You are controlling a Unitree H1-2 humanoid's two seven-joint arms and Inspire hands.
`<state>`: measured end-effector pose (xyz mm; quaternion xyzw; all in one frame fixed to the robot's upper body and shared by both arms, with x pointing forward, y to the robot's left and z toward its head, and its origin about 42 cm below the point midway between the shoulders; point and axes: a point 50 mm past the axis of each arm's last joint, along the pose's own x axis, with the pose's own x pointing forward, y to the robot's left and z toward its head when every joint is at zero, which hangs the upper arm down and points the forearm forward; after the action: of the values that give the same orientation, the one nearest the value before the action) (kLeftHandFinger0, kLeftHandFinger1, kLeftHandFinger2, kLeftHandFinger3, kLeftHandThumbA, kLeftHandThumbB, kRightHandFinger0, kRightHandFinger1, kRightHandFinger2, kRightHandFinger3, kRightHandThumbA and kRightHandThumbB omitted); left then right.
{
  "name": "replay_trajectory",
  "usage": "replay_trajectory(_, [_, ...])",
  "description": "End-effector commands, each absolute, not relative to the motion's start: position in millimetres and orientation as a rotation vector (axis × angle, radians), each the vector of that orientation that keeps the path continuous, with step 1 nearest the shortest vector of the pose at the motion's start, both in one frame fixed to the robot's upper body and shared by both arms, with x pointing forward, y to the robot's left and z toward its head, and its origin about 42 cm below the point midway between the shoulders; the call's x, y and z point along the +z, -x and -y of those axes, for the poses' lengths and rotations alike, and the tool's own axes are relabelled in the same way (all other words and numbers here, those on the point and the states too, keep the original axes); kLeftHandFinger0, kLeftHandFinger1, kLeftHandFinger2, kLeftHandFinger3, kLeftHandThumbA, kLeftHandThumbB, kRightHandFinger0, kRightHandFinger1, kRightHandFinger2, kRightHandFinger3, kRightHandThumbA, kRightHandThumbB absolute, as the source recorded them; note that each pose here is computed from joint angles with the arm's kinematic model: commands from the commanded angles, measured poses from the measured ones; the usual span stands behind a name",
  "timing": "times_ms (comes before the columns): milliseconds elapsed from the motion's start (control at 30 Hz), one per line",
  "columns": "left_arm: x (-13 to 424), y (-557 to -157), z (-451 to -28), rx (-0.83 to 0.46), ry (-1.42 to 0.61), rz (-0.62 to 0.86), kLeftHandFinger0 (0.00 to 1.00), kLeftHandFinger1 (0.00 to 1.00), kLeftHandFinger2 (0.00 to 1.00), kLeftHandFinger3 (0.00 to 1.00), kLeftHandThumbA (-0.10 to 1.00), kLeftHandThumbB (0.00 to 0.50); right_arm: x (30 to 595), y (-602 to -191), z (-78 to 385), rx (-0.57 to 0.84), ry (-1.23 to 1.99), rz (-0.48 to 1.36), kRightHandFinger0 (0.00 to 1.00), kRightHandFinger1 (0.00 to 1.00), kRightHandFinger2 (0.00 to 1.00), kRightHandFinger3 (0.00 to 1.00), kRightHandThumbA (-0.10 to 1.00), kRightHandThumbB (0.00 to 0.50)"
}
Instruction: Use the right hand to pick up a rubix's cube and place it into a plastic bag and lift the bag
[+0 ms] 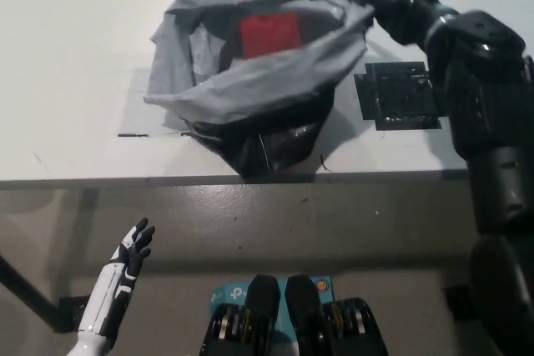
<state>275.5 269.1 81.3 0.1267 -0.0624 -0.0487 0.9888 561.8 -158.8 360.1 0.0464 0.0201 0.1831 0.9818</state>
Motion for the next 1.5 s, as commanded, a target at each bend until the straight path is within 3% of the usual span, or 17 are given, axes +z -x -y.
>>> replay_trajectory(0, [94, -285, -270, -0.103, -0.275, 0.188, 1.00, 1.00, 1.00, 1.00, 1.00, 0.296, 555, -549, 86, 0.498, -0.305, 0.236, 0.00, 0.21, 0.75, 1.00, -0.10, 0.150])
replay_trajectory(67, [95, -286, -270, -0.101, -0.272, 0.187, 1.00, 1.00, 1.00, 1.00, 1.00, 0.297, 574, -547, 75, 0.499, -0.284, 0.239, 0.03, 0.29, 0.82, 1.00, -0.10, 0.180])
replay_trajectory(133, [95, -287, -269, -0.101, -0.269, 0.187, 1.00, 1.00, 1.00, 1.00, 1.00, 0.296, 589, -545, 68, 0.495, -0.267, 0.241, 0.00, 0.23, 0.76, 1.00, -0.10, 0.170])
replay_trajectory(333, [95, -285, -269, -0.102, -0.268, 0.184, 1.00, 1.00, 1.00, 1.00, 1.00, 0.301, 643, -533, 53, 0.487, -0.213, 0.274, 0.00, 0.23, 0.79, 1.00, -0.10, 0.148])
replay_trajectory(700, [94, -283, -268, -0.103, -0.270, 0.185, 1.00, 1.00, 1.00, 1.00, 1.00, 0.294, 696, -516, 53, 0.455, -0.236, 0.351, 0.00, 0.20, 0.72, 1.00, -0.10, 0.142])
replay_trajectory(733, [94, -283, -268, -0.103, -0.270, 0.184, 1.00, 1.00, 1.00, 1.00, 1.00, 0.300, 705, -513, 53, 0.468, -0.252, 0.371, 0.00, 0.20, 0.70, 0.73, -0.10, 0.147])
replay_trajectory(833, [95, -284, -268, -0.103, -0.272, 0.184, 1.00, 1.00, 1.00, 1.00, 1.00, 0.298, 714, -508, 53, 0.473, -0.263, 0.388, 0.00, 0.20, 0.67, 0.67, -0.10, 0.144])
replay_trajectory(867, [95, -284, -268, -0.102, -0.278, 0.186, 1.00, 1.00, 1.00, 1.00, 1.00, 0.290, 721, -505, 54, 0.472, -0.266, 0.399, 0.00, 0.20, 0.66, 0.78, -0.10, 0.142])
replay_trajectory(933, [96, -284, -268, -0.099, -0.283, 0.182, 1.00, 1.00, 1.00, 1.00, 1.00, 0.293, 727, -503, 54, 0.469, -0.267, 0.416, 0.00, 0.20, 0.66, 0.77, -0.10, 0.143])
replay_trajectory(967, [97, -284, -268, -0.099, -0.283, 0.180, 1.00, 1.00, 1.00, 1.00, 1.00, 0.294, 730, -502, 54, 0.468, -0.267, 0.422, 0.00, 0.20, 0.66, 0.71, -0.10, 0.140])
replay_trajectory(1000, [97, -285, -268, -0.101, -0.281, 0.182, 1.00, 1.00, 1.00, 1.00, 1.00, 0.295, 734, -499, 55, 0.466, -0.271, 0.433, 0.00, 0.20, 0.67, 0.92, -0.10, 0.138])
replay_trajectory(1033, [97, -285, -268, -0.103, -0.280, 0.183, 1.00, 1.00, 1.00, 1.00, 1.00, 0.293, 737, -498, 56, 0.466, -0.271, 0.438, 0.00, 0.20, 0.67, 1.00, -0.10, 0.127])
replay_trajectory(1200, [97, -283, -267, -0.104, -0.277, 0.179, 1.00, 1.00, 1.00, 1.00, 1.00, 0.301, 743, -495, 59, 0.469, -0.280, 0.452, 0.00, 0.20, 0.74, 1.00, -0.10, 0.097])
replay_trajectory(1300, [97, -283, -267, -0.110, -0.278, 0.181, 1.00, 1.00, 1.00, 1.00, 1.00, 0.292, 735, -500, 64, 0.446, -0.307, 0.437, 0.00, 0.21, 0.75, 1.00, -0.10, 0.111])
replay_trajectory(1367, [97, -283, -268, -0.110, -0.280, 0.182, 1.00, 1.00, 1.00, 1.00, 1.00, 0.289, 727, -505, 67, 0.440, -0.305, 0.434, 0.00, 0.22, 0.74, 0.89, -0.10, 0.119])
replay_trajectory(1433, [97, -283, -268, -0.110, -0.281, 0.182, 1.00, 1.00, 1.00, 1.00, 1.00, 0.288, 722, -509, 68, 0.437, -0.312, 0.428, 0.00, 0.22, 0.74, 0.93, -0.10, 0.128])
replay_trajectory(1467, [98, -283, -268, -0.112, -0.284, 0.180, 1.00, 1.00, 1.00, 1.00, 1.00, 0.292, 715, -513, 70, 0.425, -0.325, 0.411, 0.00, 0.22, 0.74, 0.78, -0.10, 0.141])
